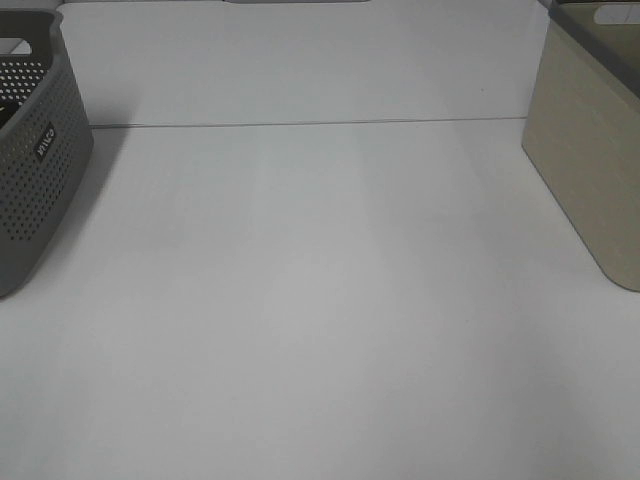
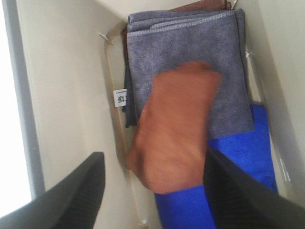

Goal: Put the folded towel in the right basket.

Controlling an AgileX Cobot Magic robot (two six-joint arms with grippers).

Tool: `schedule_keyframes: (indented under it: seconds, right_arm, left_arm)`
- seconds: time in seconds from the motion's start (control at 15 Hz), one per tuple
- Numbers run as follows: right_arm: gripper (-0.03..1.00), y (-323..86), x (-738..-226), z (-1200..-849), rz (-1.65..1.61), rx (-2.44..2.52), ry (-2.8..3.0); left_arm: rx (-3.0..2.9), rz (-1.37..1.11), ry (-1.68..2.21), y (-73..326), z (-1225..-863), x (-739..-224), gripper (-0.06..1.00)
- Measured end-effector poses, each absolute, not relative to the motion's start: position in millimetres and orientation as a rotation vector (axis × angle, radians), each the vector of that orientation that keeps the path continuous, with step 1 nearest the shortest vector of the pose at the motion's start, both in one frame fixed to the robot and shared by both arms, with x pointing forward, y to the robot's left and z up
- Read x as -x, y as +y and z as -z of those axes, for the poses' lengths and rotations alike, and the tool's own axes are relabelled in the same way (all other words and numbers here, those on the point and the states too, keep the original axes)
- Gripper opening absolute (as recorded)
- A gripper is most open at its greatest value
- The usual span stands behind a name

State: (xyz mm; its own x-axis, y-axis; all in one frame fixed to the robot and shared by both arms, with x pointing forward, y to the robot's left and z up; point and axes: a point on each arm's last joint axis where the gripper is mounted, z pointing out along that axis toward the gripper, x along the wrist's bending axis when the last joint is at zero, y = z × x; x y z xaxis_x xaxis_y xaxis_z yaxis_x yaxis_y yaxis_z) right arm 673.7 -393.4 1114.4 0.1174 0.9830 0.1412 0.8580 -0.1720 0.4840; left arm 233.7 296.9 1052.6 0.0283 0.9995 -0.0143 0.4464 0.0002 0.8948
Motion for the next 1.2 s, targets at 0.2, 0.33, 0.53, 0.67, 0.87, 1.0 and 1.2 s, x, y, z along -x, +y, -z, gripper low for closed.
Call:
schedule_keyframes:
  seconds: [0.2,0.33,0.53,0.67,0.87,1.0,1.2]
  right_arm:
    - [0.60,-370,-665,-1139,-0.734,-2.054,1.831]
    - [0.60,-338,-658,-1156,-0.776,-1.970,1.893]
    - [0.60,-302,-636,-1168,-0.804,-1.904,1.976]
    - [0.60,-293,-613,-1170,-0.795,-1.933,1.995]
    - [0.60,-295,-565,-1171,-0.726,-1.967,1.984]
    - [0.60,-295,-530,-1165,-0.677,-1.979,1.994]
    - [0.60,-295,-481,-1155,-0.643,-1.990,2.002]
  left_arm:
    - [-1.549,-0.925,1.519,297,-1053,-234,0.97]
    - [-1.549,-0.925,1.519,297,-1053,-234,0.97]
    - [-1.549,-0.925,1.519,297,-1053,-234,0.97]
    - [-1.549,-0.925,1.519,297,-1053,-234,0.97]
    - [-1.549,-0.925,1.519,297,-1053,-234,0.97]
    - [-1.549,-0.925,1.519,297,-1053,-234,0.97]
    - [-1.549,-0.925,1.519,297,-1053,-234,0.97]
